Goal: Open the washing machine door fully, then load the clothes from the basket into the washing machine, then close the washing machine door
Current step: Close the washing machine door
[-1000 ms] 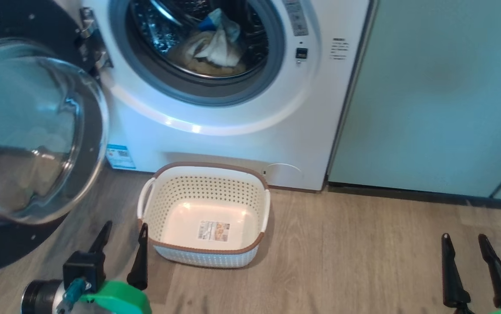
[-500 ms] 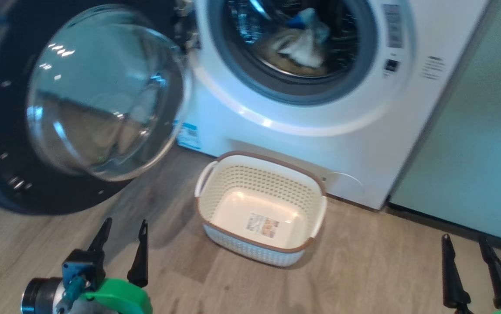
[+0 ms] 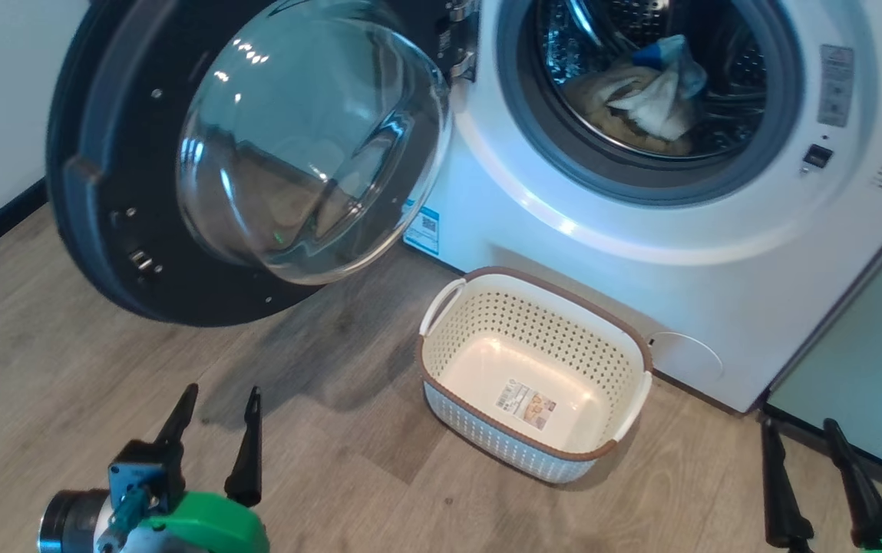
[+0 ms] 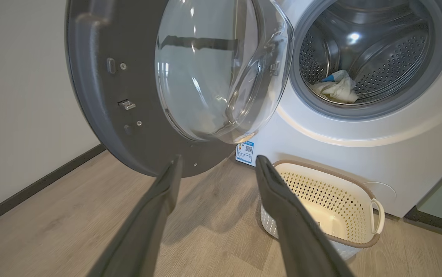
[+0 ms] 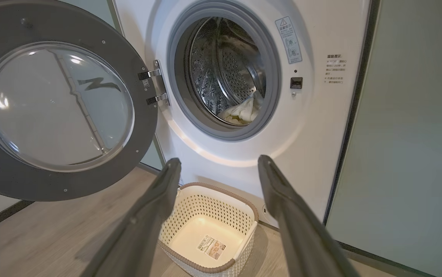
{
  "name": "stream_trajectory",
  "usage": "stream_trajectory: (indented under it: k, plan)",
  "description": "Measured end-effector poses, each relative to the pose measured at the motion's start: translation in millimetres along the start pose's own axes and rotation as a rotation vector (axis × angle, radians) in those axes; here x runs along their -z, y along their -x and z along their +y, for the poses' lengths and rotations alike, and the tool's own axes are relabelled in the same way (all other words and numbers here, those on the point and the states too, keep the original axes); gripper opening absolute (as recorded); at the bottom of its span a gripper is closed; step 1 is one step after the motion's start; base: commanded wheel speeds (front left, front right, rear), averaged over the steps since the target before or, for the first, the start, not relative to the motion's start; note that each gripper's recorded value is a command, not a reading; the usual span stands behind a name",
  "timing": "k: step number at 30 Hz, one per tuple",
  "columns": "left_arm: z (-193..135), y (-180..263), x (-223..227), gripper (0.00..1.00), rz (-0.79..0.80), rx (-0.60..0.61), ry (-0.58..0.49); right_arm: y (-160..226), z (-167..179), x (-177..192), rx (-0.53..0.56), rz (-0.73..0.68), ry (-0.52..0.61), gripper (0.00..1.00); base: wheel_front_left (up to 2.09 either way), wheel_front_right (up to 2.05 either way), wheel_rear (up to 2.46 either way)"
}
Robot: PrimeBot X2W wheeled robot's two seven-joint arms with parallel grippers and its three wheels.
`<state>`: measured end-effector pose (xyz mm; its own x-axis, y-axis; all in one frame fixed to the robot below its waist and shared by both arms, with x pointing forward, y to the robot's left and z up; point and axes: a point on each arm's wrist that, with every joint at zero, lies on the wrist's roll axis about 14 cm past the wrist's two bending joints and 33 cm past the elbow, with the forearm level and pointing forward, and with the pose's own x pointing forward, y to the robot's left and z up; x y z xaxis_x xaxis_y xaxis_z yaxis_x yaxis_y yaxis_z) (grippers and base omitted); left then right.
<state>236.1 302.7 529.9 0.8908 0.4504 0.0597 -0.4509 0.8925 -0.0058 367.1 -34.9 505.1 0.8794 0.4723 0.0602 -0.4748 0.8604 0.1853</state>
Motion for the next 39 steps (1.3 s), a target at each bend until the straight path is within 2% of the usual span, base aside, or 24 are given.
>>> stream_trajectory:
  k: [17,18,19,25,32,39]
  plan:
    - [11,9,-5,1.0,-0.018,-0.022,-0.001,-3,16,-1,-0.049,-0.003,0.005,1.0,0.0,0.0,0.0]
    - [11,9,-5,0.44,-0.019,-0.021,0.0,-3,16,-1,-0.049,-0.003,0.005,1.0,0.0,0.0,0.0]
    - [11,9,-5,0.02,-0.018,-0.02,0.005,-3,16,-1,-0.048,-0.003,0.005,1.0,0.0,0.0,0.0]
    - [10,10,-5,0.0,-0.015,-0.012,0.026,-2,16,-2,-0.049,-0.005,0.006,1.0,0.0,0.0,0.0]
    - [4,12,-8,0.0,-0.015,0.026,0.13,-3,17,-1,-0.052,-0.005,0.006,1.0,0.0,0.0,0.0]
    - [0,10,-41,0.0,-0.122,0.069,0.449,-4,18,0,-0.057,-0.002,0.005,1.0,0.0,0.0,0.0]
